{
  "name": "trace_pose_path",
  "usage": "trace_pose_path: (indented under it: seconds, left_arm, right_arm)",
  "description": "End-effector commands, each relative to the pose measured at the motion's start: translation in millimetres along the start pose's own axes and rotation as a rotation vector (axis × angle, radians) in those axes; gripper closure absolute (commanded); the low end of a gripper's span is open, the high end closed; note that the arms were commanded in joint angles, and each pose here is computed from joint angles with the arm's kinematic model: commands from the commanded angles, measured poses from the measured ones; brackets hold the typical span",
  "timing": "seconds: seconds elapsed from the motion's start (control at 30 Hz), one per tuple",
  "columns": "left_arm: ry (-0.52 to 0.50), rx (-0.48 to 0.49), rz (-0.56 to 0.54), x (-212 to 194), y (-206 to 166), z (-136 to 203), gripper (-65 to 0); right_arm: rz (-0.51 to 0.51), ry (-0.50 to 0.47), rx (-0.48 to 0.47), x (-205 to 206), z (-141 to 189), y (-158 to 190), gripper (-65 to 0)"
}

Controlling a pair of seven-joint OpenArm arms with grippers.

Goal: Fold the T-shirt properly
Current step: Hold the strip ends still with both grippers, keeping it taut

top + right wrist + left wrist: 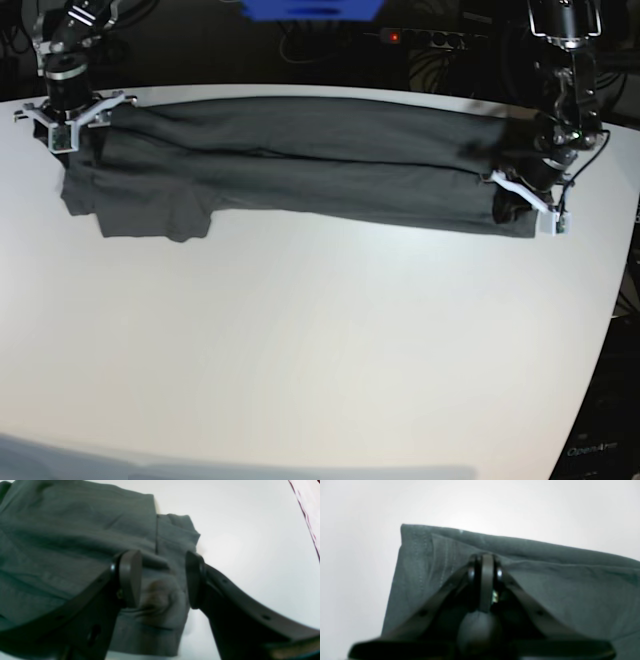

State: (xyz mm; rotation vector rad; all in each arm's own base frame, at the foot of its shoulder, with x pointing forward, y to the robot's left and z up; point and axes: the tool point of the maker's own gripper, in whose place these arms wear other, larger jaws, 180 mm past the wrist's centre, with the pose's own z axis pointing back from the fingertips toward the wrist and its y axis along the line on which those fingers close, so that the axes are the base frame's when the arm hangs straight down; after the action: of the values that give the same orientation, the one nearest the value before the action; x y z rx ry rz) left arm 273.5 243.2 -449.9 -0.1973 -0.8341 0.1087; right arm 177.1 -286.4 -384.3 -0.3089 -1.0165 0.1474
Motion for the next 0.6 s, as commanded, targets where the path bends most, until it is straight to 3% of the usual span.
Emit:
trace_pose_path:
  seconds: [0.0,0.57]
  left_arm:
    - [0.235,0.080,-0.041,-56.4,16.7,9.5,-3.3]
    - [0.235,0.079,-0.040,-56.7,16.1,9.3,-3.3]
  right_arm:
    - [0.016,-0.048,-0.015,12.5,1.2,-8.3,-28.9]
    - [0.167,-0.012,0.130,4.0,2.2,5.3,-28.9]
